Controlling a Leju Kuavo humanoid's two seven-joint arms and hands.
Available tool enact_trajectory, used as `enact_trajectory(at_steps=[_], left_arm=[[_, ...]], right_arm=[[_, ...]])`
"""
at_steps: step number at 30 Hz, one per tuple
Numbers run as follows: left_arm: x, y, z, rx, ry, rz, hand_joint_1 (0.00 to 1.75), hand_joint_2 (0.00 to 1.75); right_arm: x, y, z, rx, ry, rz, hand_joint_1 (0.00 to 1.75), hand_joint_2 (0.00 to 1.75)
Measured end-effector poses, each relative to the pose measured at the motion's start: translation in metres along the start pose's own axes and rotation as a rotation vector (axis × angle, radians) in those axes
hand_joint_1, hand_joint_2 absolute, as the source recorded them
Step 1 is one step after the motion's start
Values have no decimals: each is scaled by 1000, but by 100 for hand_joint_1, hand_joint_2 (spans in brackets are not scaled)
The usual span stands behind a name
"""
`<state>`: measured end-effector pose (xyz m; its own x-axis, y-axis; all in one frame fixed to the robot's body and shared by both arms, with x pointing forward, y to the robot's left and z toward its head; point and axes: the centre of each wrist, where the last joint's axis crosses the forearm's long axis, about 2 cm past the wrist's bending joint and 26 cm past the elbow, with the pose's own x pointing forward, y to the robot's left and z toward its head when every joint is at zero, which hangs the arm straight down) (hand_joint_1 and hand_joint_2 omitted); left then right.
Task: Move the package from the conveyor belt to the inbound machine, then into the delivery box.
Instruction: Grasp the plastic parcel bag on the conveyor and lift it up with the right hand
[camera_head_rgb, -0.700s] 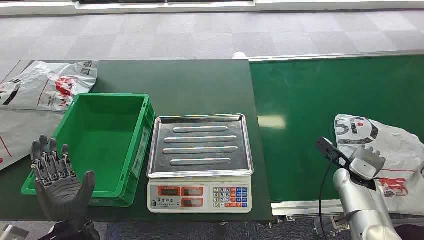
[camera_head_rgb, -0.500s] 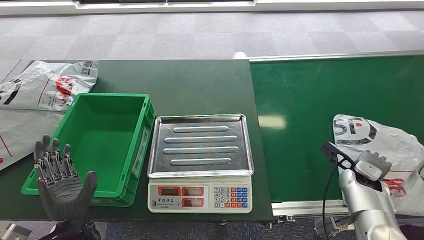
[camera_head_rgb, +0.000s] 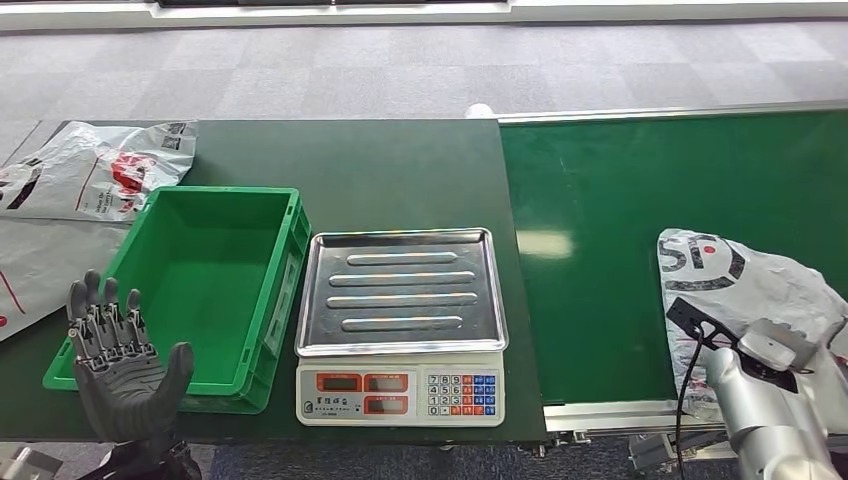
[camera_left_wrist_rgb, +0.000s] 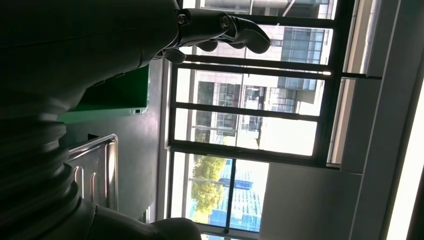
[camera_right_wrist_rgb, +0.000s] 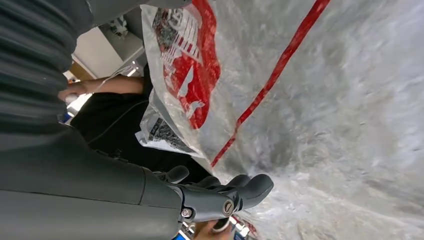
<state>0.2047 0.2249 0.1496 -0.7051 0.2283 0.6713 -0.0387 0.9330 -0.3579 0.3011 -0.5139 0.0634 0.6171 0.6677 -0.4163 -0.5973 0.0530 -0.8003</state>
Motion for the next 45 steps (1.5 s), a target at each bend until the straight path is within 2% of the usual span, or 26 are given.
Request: enact_trajectory(at_steps=[12,16,18,22,24,27,32,45], left_arm=[[0,2,0,5,0,-5,0,175],[0,2,0,5,0,-5,0,175],[0,2,0,5,1,-3,0,175],[0,3,-1,10,-2,18,0,175],[-1,3,-2,13,-4,27,0,175],[-2,3,-5,23,-10,29,0,175],[-2,4,-6,46,-13,21,0,175],[0,6,-7,49,-19,12,0,175]], right_arm=[[-11,2,-5,12,21,15,0,175],[-12,9,-4,47,-68,15,175,175],[-12,21,-2,98,-214,1,175,175],[-6,46,15,216,-603,-66,175,175],[1,50,27,244,-725,-82,175,175],[16,49,48,247,-840,-61,175,175],[35,55,74,226,-951,2,175,175],[51,68,106,186,-1040,73,175,175]])
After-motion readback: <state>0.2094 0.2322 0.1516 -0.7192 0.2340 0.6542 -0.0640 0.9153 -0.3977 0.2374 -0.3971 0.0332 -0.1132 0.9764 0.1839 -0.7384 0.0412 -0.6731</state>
